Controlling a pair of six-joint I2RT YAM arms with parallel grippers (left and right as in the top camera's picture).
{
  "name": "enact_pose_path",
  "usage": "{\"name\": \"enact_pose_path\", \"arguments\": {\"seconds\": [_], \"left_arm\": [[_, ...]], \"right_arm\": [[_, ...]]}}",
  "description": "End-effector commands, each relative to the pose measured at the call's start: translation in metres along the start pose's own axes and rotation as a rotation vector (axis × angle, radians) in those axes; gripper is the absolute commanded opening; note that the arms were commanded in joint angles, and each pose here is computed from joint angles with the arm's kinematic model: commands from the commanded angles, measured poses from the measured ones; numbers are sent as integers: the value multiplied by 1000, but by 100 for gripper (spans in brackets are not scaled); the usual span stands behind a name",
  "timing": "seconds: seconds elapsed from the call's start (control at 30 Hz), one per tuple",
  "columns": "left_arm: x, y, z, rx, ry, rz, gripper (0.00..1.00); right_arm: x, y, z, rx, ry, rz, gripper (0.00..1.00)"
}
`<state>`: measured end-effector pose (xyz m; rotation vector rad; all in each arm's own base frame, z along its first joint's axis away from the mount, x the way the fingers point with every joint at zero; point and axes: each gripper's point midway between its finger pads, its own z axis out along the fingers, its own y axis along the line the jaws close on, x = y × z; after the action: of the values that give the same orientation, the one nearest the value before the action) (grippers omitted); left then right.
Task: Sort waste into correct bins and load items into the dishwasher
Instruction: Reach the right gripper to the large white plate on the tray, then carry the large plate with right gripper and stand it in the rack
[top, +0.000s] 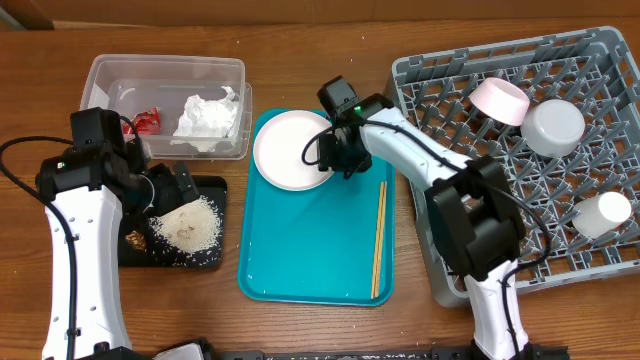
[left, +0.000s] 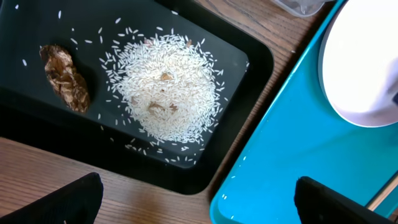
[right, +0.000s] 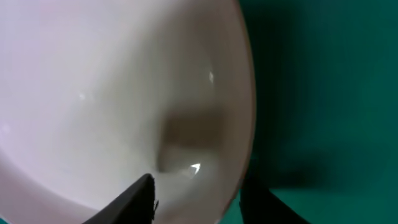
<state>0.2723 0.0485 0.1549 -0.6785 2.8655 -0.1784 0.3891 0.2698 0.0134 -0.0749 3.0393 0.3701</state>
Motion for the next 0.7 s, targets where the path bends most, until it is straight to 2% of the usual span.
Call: {"name": "enact_pose_path", "arguments": {"seconds": [0.0, 0.03, 0.1, 0.27, 0.4, 0.5, 0.67], "left_arm": [[-3, -1, -4, 3, -17, 30, 100], [-3, -1, -4, 3, -17, 30, 100], [-4, -1, -4, 3, -17, 30, 100], [-3, -1, -4, 3, -17, 30, 100], [-3, -1, -4, 3, -17, 30, 100], [-3, -1, -4, 3, -17, 30, 100], [-3, -1, -4, 3, -17, 30, 100]], "right_arm": [[4, -7, 7, 26, 18, 14, 30], [6, -8, 6, 33, 26, 17, 19], [8, -12, 5, 42, 41, 25, 5], [9, -30, -17, 84, 73, 55, 4], [-9, -47, -63, 156, -19, 64, 4], [-26, -56, -117, 199, -139, 35, 4], [-54, -89, -235, 378, -478, 86, 4]]}}
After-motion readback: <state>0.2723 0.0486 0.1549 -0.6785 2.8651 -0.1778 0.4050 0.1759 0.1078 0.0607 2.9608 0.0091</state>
